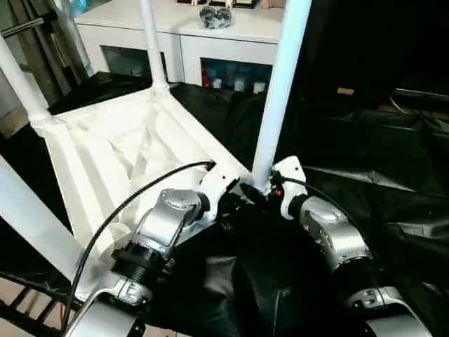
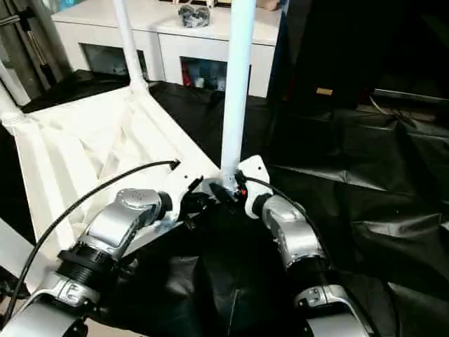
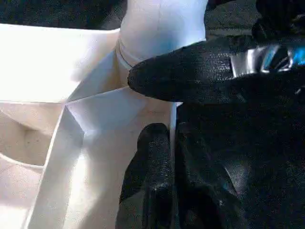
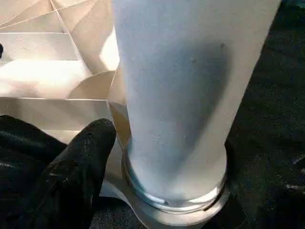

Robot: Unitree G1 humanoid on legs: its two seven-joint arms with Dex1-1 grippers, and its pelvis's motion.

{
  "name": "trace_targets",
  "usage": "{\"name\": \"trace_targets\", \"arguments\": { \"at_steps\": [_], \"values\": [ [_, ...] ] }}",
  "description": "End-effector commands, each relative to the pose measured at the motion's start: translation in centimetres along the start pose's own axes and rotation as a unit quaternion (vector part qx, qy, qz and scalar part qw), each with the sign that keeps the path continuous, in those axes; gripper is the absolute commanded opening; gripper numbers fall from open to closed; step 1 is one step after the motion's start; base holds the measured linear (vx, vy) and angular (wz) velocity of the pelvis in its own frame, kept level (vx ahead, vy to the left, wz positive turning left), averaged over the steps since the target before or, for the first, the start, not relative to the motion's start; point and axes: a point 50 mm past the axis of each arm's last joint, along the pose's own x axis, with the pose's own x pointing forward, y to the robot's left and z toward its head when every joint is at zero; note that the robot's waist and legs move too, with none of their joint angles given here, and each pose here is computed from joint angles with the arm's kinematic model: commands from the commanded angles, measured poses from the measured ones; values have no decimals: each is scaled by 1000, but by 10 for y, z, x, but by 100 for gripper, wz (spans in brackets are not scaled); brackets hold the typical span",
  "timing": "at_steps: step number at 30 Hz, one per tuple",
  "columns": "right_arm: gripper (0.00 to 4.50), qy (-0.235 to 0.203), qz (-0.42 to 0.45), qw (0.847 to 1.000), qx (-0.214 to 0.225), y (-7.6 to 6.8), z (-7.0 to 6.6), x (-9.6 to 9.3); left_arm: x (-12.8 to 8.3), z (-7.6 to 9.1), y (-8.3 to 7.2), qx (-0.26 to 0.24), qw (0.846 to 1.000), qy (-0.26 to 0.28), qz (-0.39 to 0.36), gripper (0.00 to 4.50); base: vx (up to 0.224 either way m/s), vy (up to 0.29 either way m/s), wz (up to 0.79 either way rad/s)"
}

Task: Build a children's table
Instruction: Rotate leg to tighten

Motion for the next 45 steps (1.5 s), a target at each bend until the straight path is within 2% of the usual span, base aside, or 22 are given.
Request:
{"name": "trace_targets", "arguments": {
  "at_steps": [1, 10, 15, 17, 19, 22, 24, 29, 34, 39, 45],
  "values": [
    [377, 49, 4, 999, 19, 0, -23, -5, -11, -17, 12, 4, 998, 50, 34, 15, 0, 0, 0],
    [377, 53, 6, 998, 15, -3, -24, -7, -24, -25, 9, 0, 998, 61, 32, 15, 0, 0, 0],
    [377, 54, 9, 998, 13, -4, -23, -7, -29, -25, 1, -12, 999, 38, 0, 5, 0, 0, 0],
    [377, 48, 17, 999, 8, -4, -22, -7, -30, -25, -6, -17, 999, 22, -38, 5, 0, 0, 0],
    [405, 29, 51, 998, 28, -2, -17, -9, -32, -25, -12, 4, 997, -6, -82, 0, 0, 0, 0],
    [412, 20, 90, 995, 30, 0, -13, -13, -34, -26, -14, -7, 994, -21, -107, 0, 0, 0, 0],
    [446, 24, 177, 984, 5, 6, -9, -26, -37, -29, -17, 23, 988, -34, -147, 0, 0, 0, 0],
    [446, 35, 219, 975, -18, 6, -10, -36, -40, -27, -20, 58, 980, -59, -182, 0, 0, 0, 0],
    [446, 45, 254, 966, -22, 4, -10, -46, -42, -30, -20, 84, 973, -50, -211, 0, 0, 0, 0],
    [446, 35, 262, 964, -19, 5, -6, -48, -44, -33, -22, 88, 966, -47, -240, 0, 0, 0, 0],
    [446, 17, 265, 964, -14, 6, 1, -46, -45, -37, -20, 94, 966, -37, -238, 0, 0, 0, 0]
  ]
}}
